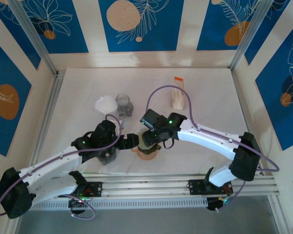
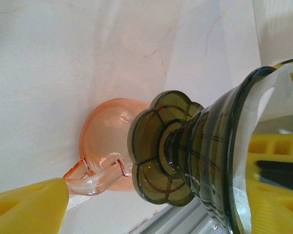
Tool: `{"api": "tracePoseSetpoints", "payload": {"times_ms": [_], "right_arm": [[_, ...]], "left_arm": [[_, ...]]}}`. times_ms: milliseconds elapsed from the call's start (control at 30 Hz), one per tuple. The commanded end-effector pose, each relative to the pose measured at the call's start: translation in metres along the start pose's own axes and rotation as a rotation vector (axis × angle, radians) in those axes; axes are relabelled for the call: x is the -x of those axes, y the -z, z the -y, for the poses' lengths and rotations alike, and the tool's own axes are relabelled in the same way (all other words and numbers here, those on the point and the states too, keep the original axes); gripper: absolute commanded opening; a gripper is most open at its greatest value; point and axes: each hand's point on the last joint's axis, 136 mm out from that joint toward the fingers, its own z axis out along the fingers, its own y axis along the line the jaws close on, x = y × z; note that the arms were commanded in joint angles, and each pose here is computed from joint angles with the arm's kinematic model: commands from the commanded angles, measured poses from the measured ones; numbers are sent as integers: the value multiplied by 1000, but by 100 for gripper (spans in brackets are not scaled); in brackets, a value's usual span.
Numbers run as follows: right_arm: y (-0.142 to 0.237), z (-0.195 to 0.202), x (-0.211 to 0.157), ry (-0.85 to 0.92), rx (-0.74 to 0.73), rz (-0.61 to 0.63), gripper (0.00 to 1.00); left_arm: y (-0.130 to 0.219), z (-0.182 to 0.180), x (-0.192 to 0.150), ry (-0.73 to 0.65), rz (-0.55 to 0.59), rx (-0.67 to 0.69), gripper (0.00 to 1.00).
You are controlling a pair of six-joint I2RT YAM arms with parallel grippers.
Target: Place the coffee filter in the dripper
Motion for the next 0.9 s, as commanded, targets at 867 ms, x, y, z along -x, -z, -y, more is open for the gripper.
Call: {"api": "tracePoseSetpoints", "payload": {"times_ms": [867], "right_arm": [[35, 0, 28, -31, 93, 129, 72]], "left_arm": [[1, -4, -3, -1, -5, 27, 87]]}}
